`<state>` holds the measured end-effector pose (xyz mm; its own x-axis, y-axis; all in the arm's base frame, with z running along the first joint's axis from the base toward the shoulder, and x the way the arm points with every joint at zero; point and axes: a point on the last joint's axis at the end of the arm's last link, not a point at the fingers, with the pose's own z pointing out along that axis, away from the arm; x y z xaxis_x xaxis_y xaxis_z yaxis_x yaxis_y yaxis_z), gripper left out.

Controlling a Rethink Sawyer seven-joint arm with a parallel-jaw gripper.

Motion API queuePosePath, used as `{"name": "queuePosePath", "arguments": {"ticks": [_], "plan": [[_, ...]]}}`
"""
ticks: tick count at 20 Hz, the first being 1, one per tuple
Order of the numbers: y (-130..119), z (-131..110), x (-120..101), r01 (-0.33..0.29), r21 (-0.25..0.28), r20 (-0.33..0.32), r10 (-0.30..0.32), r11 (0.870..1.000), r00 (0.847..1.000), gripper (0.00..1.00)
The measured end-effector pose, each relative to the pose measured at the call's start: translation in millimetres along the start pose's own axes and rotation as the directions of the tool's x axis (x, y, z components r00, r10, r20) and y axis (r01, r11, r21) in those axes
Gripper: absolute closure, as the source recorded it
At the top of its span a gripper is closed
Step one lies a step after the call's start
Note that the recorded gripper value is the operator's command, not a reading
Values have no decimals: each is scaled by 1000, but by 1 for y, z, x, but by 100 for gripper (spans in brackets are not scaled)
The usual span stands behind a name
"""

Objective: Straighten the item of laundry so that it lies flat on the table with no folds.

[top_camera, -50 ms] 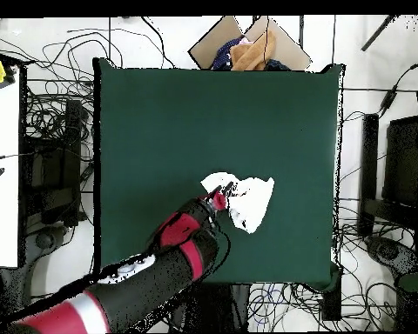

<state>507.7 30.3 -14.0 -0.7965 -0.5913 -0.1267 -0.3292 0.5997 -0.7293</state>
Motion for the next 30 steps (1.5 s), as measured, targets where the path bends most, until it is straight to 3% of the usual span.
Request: {"name": "queuePosePath", "arguments": {"ticks": [5,11,14,17,23,30], "plan": [[0,33,32,-35,-30,-18,35,999,999,0],[23,46,46,-78,-98,-50,74,992,996,0],[18,47,46,-134,-118,-61,127,984,990,0],[11,50,49,-209,-168,-78,199,963,977,0],[1,54,52,-302,-238,-110,283,923,953,0],[-9,61,57,-403,-318,-152,373,858,915,0]]}}
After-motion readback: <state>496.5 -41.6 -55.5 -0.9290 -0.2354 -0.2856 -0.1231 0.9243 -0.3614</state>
